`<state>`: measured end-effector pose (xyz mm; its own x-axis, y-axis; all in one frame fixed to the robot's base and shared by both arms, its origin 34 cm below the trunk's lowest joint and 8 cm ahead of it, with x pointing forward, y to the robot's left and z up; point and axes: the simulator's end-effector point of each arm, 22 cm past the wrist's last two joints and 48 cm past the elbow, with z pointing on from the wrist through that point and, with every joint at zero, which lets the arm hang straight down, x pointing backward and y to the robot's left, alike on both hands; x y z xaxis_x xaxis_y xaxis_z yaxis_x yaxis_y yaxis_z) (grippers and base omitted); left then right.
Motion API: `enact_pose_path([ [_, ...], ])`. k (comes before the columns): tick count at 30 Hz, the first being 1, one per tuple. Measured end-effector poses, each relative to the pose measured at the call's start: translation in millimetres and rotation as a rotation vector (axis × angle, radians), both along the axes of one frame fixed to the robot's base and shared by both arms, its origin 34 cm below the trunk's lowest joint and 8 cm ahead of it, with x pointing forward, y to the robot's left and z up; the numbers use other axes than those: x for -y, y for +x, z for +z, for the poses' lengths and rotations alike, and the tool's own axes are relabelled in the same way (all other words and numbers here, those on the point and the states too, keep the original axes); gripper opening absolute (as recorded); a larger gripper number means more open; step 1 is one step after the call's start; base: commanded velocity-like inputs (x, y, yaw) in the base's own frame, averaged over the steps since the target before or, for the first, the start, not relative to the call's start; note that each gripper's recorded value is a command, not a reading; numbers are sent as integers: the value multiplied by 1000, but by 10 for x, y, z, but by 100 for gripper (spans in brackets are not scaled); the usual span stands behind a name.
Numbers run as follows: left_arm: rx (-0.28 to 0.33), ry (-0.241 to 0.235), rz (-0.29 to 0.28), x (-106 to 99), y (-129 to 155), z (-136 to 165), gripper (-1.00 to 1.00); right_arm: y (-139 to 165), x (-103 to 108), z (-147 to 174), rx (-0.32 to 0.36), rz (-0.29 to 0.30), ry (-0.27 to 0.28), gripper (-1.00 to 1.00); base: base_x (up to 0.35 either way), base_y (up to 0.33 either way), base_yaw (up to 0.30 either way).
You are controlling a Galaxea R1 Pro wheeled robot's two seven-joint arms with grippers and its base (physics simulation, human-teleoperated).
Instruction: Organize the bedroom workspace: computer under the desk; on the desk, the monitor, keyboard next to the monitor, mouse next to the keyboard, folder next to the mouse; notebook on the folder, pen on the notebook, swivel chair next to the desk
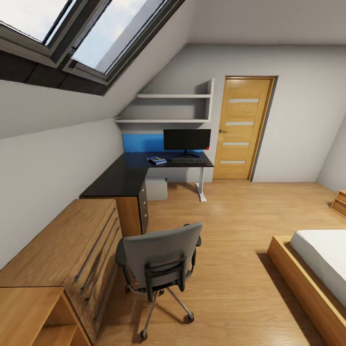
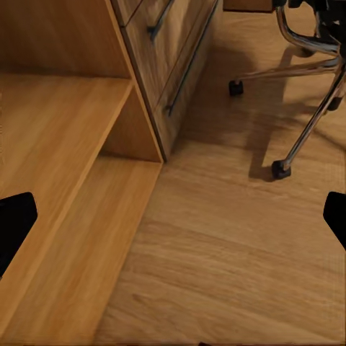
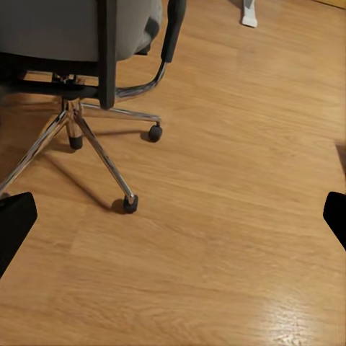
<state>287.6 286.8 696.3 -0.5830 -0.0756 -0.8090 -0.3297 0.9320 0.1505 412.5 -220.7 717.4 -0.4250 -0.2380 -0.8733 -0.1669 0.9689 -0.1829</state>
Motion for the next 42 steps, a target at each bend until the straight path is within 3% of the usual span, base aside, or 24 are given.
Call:
enact_pose_path([
  [11, -27, -6, 37, -46, -28, -149, 100, 32, 19, -104, -1, 1, -4, 100, 0, 0, 0],
  [42, -28, -9, 41, -39, 51, -485, 100, 114, 18, -436, 0, 3, -4, 100, 0, 0, 0],
])
